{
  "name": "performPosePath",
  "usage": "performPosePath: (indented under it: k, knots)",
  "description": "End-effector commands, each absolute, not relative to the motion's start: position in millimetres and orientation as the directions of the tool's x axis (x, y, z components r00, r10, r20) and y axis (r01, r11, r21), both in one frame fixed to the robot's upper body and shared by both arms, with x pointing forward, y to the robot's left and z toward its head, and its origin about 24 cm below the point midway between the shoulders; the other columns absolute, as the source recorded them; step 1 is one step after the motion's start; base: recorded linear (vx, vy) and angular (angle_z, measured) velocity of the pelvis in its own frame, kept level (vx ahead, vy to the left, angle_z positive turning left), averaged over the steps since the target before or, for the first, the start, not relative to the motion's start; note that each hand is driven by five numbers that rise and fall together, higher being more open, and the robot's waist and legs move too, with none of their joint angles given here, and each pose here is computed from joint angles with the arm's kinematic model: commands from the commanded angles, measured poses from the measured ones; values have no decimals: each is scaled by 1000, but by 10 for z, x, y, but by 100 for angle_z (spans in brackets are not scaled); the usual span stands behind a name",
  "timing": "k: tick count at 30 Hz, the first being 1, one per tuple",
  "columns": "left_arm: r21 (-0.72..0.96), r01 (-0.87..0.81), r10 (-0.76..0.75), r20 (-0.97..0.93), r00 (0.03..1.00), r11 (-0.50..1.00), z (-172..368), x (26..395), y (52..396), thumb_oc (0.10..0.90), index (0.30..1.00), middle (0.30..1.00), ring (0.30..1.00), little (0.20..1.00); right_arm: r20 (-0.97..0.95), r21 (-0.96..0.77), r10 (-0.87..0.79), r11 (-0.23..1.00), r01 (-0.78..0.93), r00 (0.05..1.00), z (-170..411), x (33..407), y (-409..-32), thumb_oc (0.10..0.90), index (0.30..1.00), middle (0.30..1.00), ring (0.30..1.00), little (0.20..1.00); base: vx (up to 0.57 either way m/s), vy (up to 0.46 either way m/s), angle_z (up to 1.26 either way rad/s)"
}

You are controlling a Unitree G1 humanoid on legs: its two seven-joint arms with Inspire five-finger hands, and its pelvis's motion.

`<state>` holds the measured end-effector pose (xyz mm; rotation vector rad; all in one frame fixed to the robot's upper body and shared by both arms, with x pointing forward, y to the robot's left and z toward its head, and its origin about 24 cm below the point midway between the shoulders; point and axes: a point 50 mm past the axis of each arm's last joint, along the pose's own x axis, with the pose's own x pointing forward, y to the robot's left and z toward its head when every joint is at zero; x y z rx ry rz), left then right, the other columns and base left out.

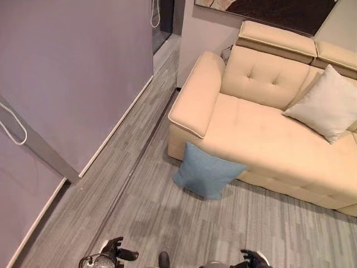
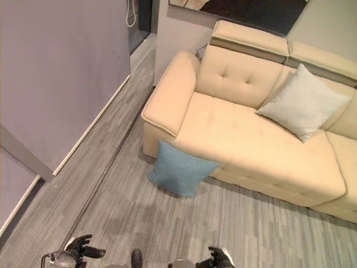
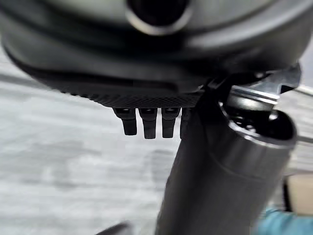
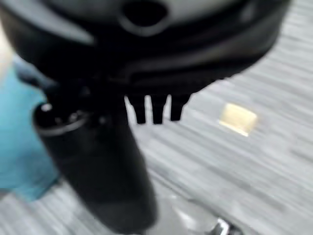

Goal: Pick up all the scattered cushions and arrange them neatly on the sofa.

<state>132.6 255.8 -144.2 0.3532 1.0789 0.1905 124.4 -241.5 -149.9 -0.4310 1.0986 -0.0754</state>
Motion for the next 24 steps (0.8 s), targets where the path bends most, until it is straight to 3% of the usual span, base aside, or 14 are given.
performPosePath:
  k: [1,12,24]
  knots:
    - [389,19,339,-824,453,921,-1448,1233,2627,800,900,900,900,900,-814,-413,-295,900,-140,500,-1426,1361,-2523,800,900,900,900,900,362,-74,-16]
    - [366,112,278,-843,461,924,-1486,1249,2486,800,900,900,900,900,-831,-412,-329,906,-97,449,-1461,1161,-2628,800,900,900,900,900,172,-118,23]
    - [350,90,281,-858,431,932,-1528,1154,2446,800,900,900,900,900,-815,-435,-349,896,-92,463,-1432,1192,-2680,800,900,900,900,900,100,-13,-29]
